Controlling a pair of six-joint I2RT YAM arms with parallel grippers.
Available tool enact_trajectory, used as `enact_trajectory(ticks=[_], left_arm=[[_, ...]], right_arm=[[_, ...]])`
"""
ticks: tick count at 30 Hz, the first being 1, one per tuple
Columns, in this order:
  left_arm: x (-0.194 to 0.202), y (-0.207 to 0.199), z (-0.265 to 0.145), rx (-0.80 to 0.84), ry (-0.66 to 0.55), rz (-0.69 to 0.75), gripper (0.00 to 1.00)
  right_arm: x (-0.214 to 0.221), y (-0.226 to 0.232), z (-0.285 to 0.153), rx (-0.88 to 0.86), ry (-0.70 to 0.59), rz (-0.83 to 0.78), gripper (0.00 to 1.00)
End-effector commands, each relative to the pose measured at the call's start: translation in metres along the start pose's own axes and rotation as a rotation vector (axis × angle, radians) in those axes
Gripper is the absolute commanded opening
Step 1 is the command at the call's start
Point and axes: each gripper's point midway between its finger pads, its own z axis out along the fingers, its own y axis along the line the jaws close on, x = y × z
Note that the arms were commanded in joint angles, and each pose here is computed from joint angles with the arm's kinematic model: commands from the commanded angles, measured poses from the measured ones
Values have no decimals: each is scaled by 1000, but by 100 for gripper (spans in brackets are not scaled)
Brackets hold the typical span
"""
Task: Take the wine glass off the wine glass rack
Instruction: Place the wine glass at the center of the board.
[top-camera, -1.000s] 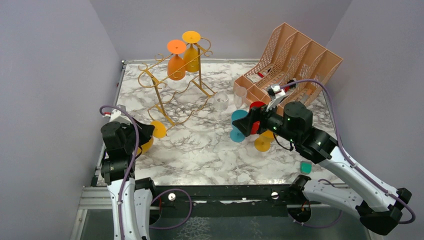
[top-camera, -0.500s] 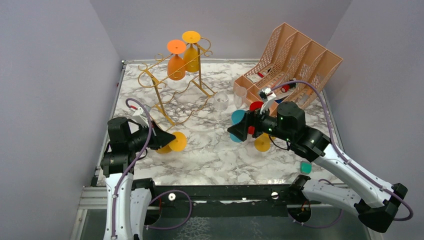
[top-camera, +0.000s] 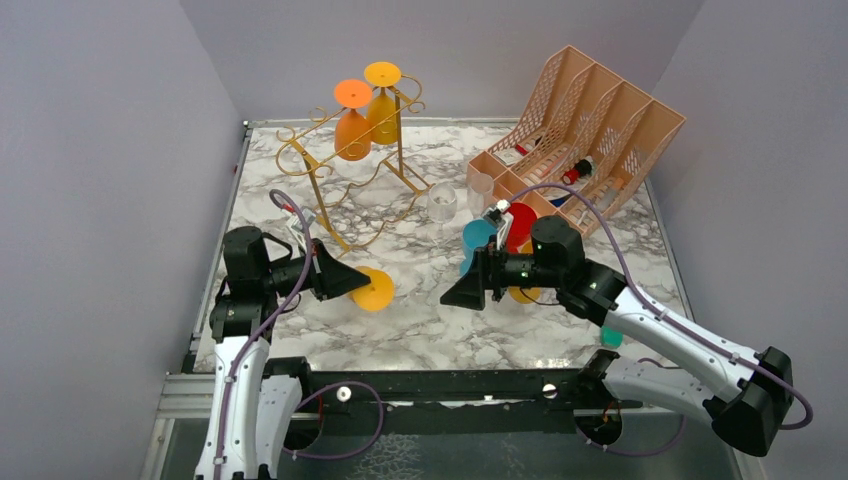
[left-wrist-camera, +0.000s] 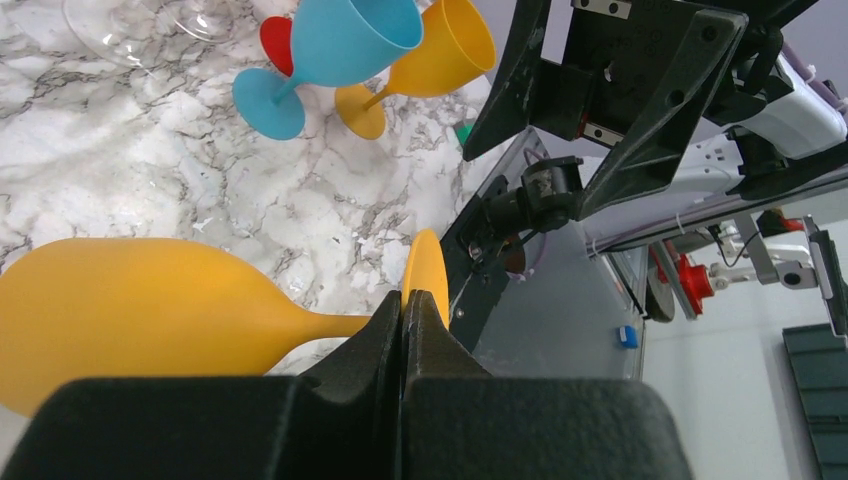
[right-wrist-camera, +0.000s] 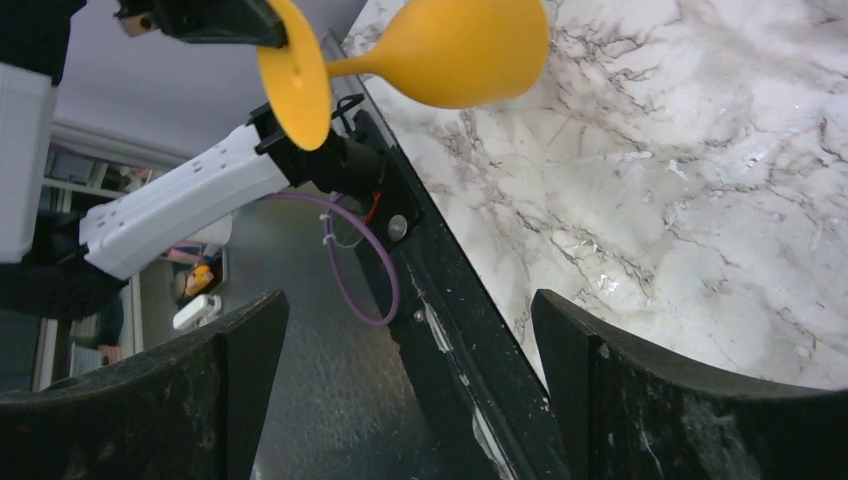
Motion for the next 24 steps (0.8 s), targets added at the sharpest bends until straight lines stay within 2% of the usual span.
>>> enact_trajectory(ticks=[1,4,6,9,16,21,24], left_arm=[[-6,-17,6,87,26,75,0],[4,-9,22,83,91,74,0],[9,-12,36,83,128,87,0],[4,-30,51,92,109,146,0],[8,-62,75,195,54,150,0],[20,-75,83,247,73,142,0],[29,-76,85,253,91,137,0]], right_arm=[[-1,20,0,-120,-12,-16,84],[1,20,3,-145,-18,-4,76],[3,19,4,-147,-12,-1,75],[5,12,5,-112,-5,-8,73],[20,16,3,-175,47,-44,60],[24,24,4,-234,68,-58,50],[21,28,3,-257,55,-69,39]])
